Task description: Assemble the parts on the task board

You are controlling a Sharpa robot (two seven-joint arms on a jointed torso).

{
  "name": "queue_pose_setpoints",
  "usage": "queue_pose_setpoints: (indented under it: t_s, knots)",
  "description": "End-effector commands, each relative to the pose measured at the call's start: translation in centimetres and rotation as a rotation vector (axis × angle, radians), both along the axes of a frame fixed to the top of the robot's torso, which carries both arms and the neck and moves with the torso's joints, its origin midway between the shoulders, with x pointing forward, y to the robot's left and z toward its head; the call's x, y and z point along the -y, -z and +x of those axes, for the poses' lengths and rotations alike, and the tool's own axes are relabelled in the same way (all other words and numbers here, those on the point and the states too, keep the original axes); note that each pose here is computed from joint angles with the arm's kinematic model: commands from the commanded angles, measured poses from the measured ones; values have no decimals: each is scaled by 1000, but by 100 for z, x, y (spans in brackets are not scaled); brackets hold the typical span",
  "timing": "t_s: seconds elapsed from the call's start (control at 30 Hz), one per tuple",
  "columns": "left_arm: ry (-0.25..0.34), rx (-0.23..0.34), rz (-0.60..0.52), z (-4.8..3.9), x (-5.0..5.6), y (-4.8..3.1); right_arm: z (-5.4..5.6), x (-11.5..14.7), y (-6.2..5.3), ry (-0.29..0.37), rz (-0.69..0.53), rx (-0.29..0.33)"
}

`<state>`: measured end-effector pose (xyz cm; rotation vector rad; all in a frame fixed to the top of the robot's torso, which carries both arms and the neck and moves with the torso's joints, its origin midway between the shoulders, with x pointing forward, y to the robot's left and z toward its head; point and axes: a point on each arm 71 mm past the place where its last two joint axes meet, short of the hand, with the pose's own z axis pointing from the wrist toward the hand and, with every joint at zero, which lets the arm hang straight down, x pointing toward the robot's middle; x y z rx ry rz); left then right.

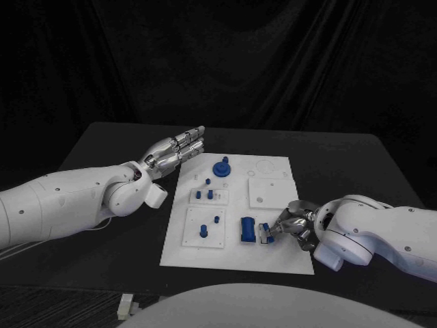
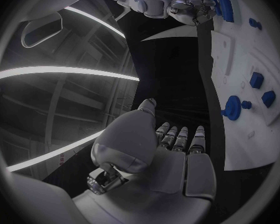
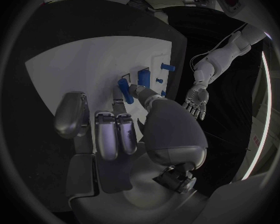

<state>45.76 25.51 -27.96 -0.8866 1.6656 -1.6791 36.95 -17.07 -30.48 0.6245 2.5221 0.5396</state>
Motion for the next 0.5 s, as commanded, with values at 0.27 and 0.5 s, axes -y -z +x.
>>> queue_pose_setpoints:
  t_s: [0.27, 0.5]
  knots:
    - [10, 3, -13, -8, 15, -4, -18, -19, 27, -9, -16, -26]
    - [14, 2, -15, -5, 29, -3, -18, -25, 37, -21, -22, -37]
